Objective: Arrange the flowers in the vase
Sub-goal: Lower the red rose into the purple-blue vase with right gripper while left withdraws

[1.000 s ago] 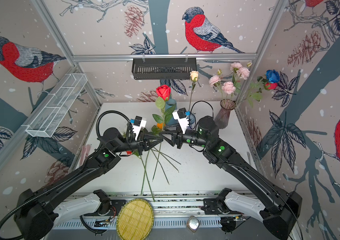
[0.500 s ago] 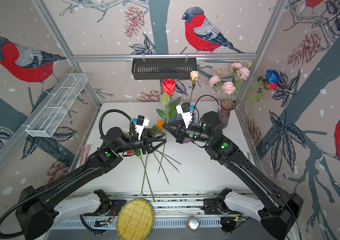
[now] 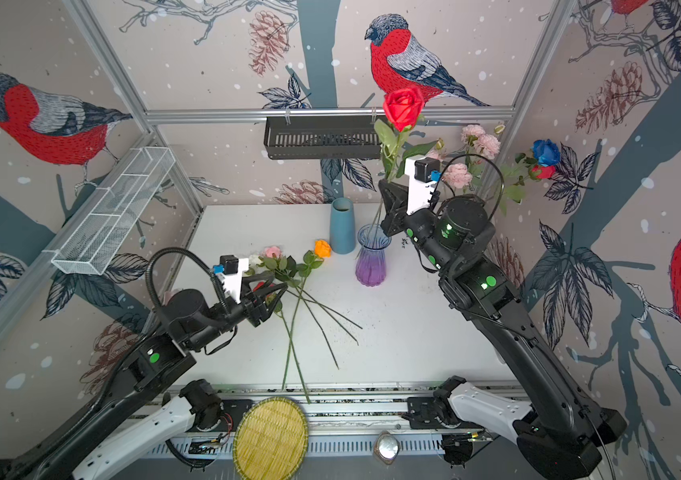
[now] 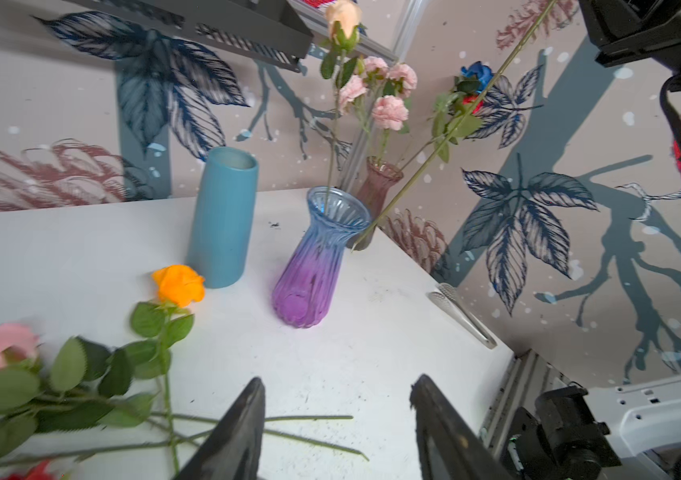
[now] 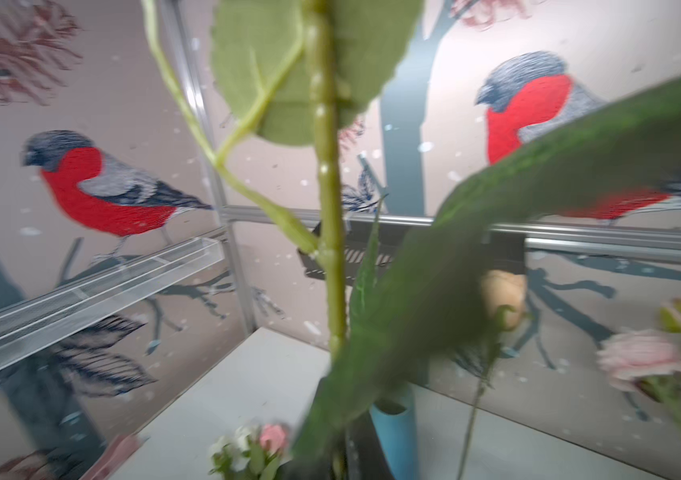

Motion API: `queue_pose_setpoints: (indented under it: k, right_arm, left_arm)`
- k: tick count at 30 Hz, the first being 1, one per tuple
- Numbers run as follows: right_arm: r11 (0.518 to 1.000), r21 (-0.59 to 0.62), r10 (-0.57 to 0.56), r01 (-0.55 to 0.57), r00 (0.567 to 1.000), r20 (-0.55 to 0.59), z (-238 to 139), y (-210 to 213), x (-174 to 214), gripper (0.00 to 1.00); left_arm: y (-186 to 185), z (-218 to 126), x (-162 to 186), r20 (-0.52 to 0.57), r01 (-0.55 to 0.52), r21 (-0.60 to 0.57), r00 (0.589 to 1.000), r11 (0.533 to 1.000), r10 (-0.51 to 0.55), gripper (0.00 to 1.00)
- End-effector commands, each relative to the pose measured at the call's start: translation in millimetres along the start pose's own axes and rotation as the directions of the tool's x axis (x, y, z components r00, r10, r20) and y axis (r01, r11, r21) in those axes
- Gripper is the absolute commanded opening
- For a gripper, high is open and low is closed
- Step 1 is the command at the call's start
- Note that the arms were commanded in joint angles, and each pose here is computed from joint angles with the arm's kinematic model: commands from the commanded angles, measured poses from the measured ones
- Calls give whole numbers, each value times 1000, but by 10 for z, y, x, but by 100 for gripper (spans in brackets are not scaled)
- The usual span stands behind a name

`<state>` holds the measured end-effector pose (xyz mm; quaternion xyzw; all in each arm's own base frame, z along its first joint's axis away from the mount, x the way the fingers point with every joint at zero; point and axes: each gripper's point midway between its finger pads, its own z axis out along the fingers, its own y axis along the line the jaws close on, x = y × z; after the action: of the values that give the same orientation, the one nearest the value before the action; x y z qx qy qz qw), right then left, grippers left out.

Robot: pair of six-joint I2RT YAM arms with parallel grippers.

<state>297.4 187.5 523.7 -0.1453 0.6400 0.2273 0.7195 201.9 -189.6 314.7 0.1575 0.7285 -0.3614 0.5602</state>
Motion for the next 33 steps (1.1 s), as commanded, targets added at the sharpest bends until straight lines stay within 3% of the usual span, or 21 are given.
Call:
queue_pose_setpoints:
  k: [1, 6, 12, 16, 22, 29, 33]
  right_arm:
    - [982, 180, -65, 49, 994, 86, 48, -288, -254, 1]
    - [982, 183, -69, 52, 994, 84, 225, -267, -251, 1]
    - [981, 184, -84, 66, 992, 91, 334, -256, -241, 1]
    - [977, 201, -88, 75, 994, 58, 442, -323, 11, 1]
    - [987, 153, 46, -53, 998, 51, 514, -481, 467, 2]
    - [949, 134, 281, -284, 959, 44, 529, -840, 1001, 1]
    - [929, 168, 331, -329, 943, 16, 576, -980, 1137, 3]
  left_arm:
    - [341, -202, 254, -36, 11, -168, 999, 986, -18, 57]
    - [373, -355, 199, 52, 19, -181, 999, 983, -10, 59]
    - [340, -443, 116, 25, 26, -194, 999, 981, -22, 59]
    - [354, -580, 30, 25, -11, -223, 1000, 975, 18, 60]
    - [306, -725, -78, 133, 0, -186, 991, 983, 25, 60]
    - [284, -676, -46, 108, -7, -174, 994, 985, 27, 60]
    - [276, -652, -32, 99, -11, -169, 995, 985, 28, 59]
